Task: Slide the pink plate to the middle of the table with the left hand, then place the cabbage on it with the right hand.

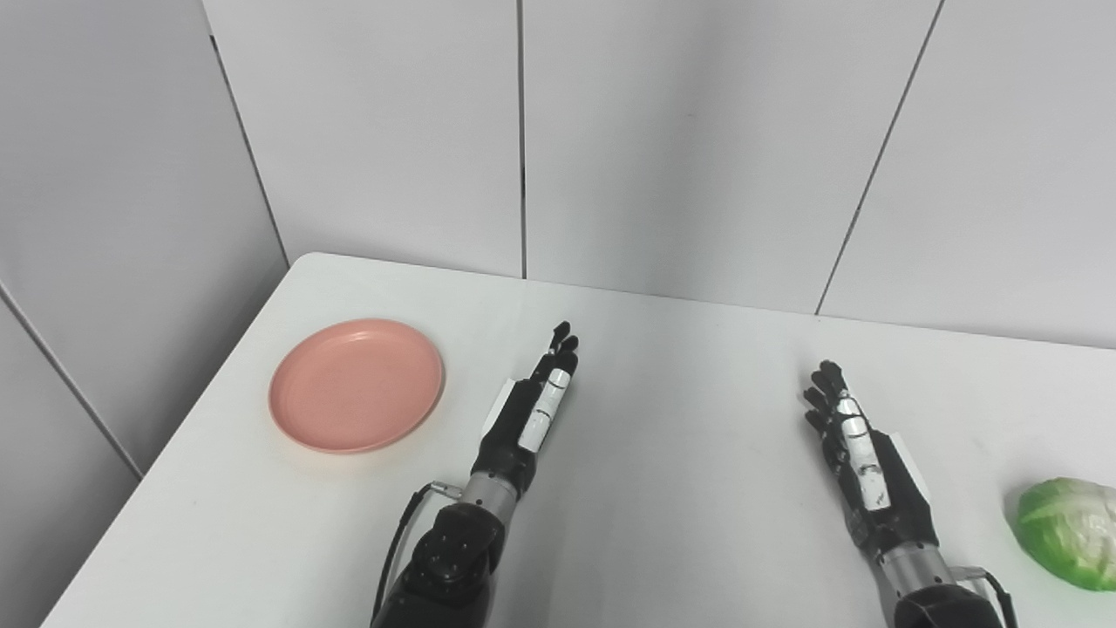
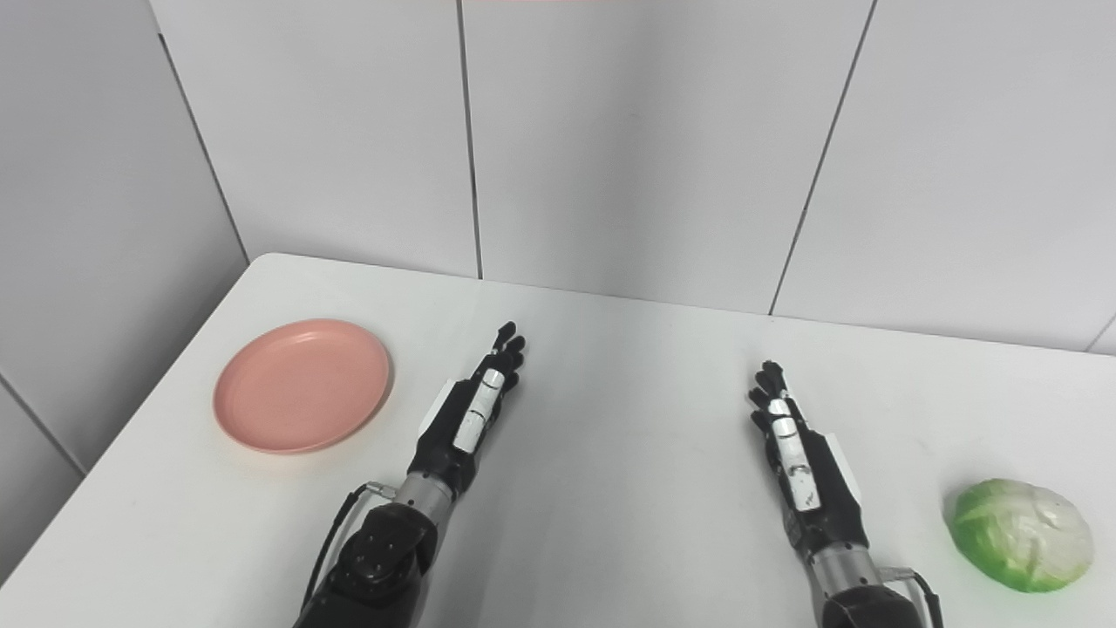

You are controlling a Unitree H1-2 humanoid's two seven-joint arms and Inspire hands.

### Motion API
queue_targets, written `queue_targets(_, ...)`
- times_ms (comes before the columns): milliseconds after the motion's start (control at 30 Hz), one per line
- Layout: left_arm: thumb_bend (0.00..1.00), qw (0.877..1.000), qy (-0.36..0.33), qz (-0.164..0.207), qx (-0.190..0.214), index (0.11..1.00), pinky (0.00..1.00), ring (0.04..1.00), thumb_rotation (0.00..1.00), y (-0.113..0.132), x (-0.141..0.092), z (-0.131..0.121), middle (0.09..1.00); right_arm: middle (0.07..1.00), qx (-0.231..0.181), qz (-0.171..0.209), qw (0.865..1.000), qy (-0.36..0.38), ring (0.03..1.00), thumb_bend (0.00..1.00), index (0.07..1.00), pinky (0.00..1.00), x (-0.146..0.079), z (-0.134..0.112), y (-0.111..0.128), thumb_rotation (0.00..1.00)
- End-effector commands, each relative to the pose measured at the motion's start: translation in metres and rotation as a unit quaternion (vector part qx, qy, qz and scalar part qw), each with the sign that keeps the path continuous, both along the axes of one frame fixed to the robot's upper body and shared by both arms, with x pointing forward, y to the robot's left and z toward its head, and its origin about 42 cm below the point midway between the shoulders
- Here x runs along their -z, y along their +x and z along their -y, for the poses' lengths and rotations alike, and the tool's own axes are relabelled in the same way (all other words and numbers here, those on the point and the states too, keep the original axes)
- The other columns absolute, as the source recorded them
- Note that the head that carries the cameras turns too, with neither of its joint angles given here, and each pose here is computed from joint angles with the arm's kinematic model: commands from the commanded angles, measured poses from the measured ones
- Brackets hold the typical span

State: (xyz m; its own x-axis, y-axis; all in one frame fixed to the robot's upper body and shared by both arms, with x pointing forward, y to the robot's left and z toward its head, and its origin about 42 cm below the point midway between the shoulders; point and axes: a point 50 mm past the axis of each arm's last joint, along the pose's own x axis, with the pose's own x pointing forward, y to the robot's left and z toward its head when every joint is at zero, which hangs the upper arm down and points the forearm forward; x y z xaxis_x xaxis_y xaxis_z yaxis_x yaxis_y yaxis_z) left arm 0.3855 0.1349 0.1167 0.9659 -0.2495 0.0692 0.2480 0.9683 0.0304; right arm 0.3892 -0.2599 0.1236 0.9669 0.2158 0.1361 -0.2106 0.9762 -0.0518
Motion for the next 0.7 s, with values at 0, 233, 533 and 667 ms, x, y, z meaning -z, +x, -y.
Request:
queue_targets(0,0.78,0.999,-0.017,0.026,0.013,1.0,1.0,1.0,1.0,0.002,-0.022,0.007,1.0,1.0,0.009,0.01,1.0,-0.005,1.0,0.32,1.0,1.0,-0.004,0.011,0.004,1.0)
queue_targets(233,0.77,0.996,-0.051,0.079,0.008,1.0,1.0,0.988,1.0,-0.006,-0.075,-0.004,1.0,1.0,0.004,0.005,1.0,0.008,1.0,0.28,1.0,1.0,-0.004,0.013,0.003,1.0)
queue_targets(533,0.78,0.987,-0.076,0.144,-0.001,1.0,1.0,0.989,1.0,-0.019,-0.132,-0.032,1.0,1.0,0.013,0.012,1.0,0.0,1.0,0.31,1.0,1.0,-0.001,0.017,0.006,1.0)
queue_targets(667,0.78,0.982,-0.077,0.17,-0.021,1.0,1.0,0.99,1.0,-0.024,-0.151,-0.043,1.0,1.0,0.009,0.009,1.0,0.018,1.0,0.29,1.0,1.0,-0.002,0.018,0.006,1.0)
